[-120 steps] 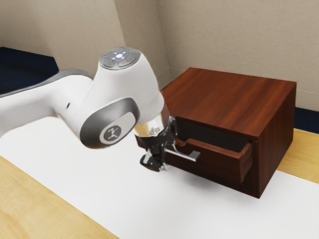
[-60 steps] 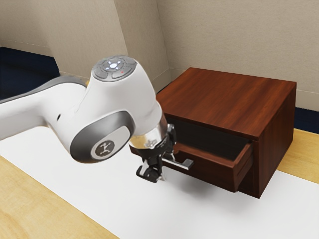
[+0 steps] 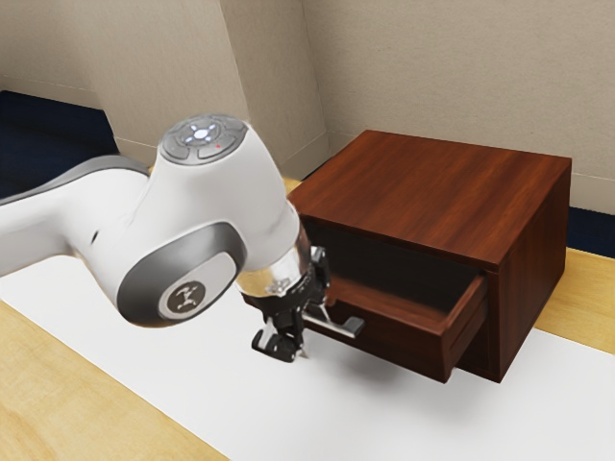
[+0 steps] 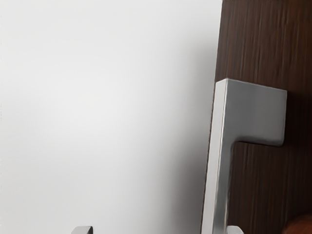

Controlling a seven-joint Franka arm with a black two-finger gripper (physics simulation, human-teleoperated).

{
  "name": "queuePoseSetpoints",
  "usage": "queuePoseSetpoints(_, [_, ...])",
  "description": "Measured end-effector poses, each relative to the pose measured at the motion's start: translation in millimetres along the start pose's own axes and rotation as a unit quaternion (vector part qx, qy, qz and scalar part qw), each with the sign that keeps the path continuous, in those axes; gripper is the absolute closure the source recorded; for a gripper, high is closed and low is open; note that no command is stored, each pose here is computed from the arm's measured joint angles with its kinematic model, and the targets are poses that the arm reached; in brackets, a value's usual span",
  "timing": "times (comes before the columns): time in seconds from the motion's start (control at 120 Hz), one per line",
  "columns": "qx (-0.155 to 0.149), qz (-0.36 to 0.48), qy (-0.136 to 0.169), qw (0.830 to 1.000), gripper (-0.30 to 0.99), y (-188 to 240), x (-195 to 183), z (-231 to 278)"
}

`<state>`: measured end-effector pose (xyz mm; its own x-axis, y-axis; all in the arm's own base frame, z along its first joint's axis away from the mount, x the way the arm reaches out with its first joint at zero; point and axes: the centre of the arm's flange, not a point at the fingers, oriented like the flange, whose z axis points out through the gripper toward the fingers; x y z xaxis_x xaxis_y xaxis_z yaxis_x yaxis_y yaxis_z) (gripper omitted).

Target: Pull the drawer handle with one arm to open the drawer

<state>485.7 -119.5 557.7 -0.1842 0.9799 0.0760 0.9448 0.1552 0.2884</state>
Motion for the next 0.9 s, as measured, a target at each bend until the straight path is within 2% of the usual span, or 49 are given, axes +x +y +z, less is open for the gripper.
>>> queuePoseSetpoints(0.358, [-0.002,-0.012,0.004,1.000,0.39,-24,11,1])
queuePoseSetpoints(0.542, [-0.017,-0.013,0.005,1.000,0.39,-34,15,2])
queuePoseSetpoints(0.767, [-0.029,-0.014,0.002,0.999,0.38,-36,15,0])
queuePoseSetpoints(0.9, [-0.026,-0.018,-0.005,0.999,0.38,-35,15,3])
